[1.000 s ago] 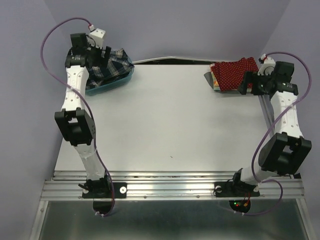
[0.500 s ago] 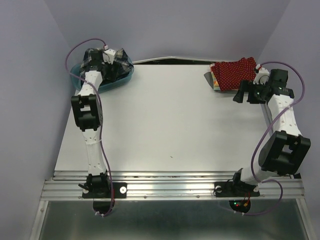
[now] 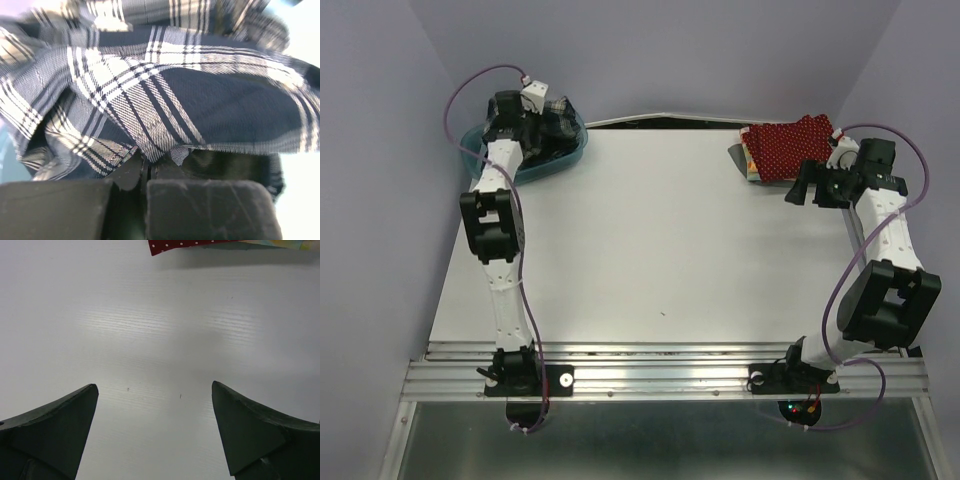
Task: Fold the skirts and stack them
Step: Grab the skirt from the pile, then move the skirt to the center of the board
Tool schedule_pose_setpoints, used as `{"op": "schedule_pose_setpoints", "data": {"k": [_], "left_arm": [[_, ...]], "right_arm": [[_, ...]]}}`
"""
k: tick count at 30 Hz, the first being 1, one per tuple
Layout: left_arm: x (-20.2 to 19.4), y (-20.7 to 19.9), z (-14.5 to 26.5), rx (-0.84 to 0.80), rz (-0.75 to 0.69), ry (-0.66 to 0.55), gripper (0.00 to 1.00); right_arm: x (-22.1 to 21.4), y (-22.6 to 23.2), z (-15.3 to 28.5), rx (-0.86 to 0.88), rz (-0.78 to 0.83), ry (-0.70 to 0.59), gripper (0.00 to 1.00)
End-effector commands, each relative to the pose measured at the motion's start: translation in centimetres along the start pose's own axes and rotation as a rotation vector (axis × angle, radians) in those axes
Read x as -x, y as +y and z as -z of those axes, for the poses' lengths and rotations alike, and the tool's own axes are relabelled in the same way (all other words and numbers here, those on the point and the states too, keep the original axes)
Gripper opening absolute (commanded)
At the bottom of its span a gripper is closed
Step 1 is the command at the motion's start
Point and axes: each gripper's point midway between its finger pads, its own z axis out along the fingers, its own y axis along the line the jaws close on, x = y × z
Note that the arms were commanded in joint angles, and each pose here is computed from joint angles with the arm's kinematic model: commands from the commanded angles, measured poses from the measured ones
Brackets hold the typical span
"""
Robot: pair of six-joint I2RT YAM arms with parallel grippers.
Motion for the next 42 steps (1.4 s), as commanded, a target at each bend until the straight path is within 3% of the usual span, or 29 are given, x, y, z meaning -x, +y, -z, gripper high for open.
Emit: {"op": "schedule_pose_setpoints", "data": {"k": [1, 4, 11, 16, 20, 24, 25, 26, 27, 28, 31, 33, 35, 38, 42], "left_arm": [[19.9, 3.5, 14.0, 0.042, -0.034, -0.478, 0.0], [24.2, 3.8, 19.2, 0.045, -0.048, -0.591, 0.0], [34.7, 3.5, 37.6, 0.051, -0.104, -0.943, 0.0], [37.2, -0.8, 49.1, -0.112, -0.126, -1.135, 0.0], [35.3, -5.0, 52.4, -0.305, -0.106, -1.133, 0.0], [31.0, -10.9, 52.1, -0.613, -0.055, -1.012, 0.0], [28.3, -12.9, 49.8, -0.715, -0.029, -0.919, 0.0], [26.9, -14.1, 50.1, -0.759, -0.015, -0.888, 0.0], [23.6, -16.6, 46.8, -0.822, 0.035, -0.775, 0.0], [22.1, -18.0, 47.0, -0.837, 0.027, -0.756, 0.0], [13.7, -24.6, 41.7, -0.853, -0.021, -0.543, 0.0], [10.4, -27.7, 40.4, -0.837, -0.061, -0.484, 0.0], [5.6, -31.6, 37.2, -0.795, -0.074, -0.344, 0.0], [3.6, -33.8, 33.3, -0.709, -0.064, -0.266, 0.0], [8.7, -33.1, 30.2, -0.571, -0.049, -0.369, 0.0]], "right_arm": [[2.6, 0.9, 1.9, 0.009, 0.036, -0.088, 1.0], [3.0, 1.3, 2.2, 0.023, 0.041, -0.103, 1.0], [4.6, 2.3, 3.3, 0.052, 0.05, -0.151, 1.0], [5.7, 3.3, 4.2, 0.088, 0.071, -0.188, 1.0], [6.1, 4.2, 4.5, 0.127, 0.083, -0.207, 1.0], [6.0, 4.7, 4.4, 0.162, 0.092, -0.203, 1.0], [5.8, 4.8, 4.4, 0.174, 0.096, -0.199, 1.0], [5.5, 4.9, 4.2, 0.184, 0.102, -0.191, 1.0], [5.3, 5.1, 4.2, 0.201, 0.105, -0.184, 1.0], [5.0, 5.2, 4.0, 0.214, 0.107, -0.174, 1.0], [3.9, 5.8, 3.7, 0.264, 0.111, -0.134, 1.0], [3.1, 5.8, 3.4, 0.281, 0.107, -0.104, 1.0], [2.6, 5.8, 3.2, 0.285, 0.097, -0.081, 1.0], [2.1, 5.4, 2.7, 0.274, 0.084, -0.062, 1.0], [2.0, 5.0, 2.2, 0.268, 0.068, -0.044, 1.0]]}}
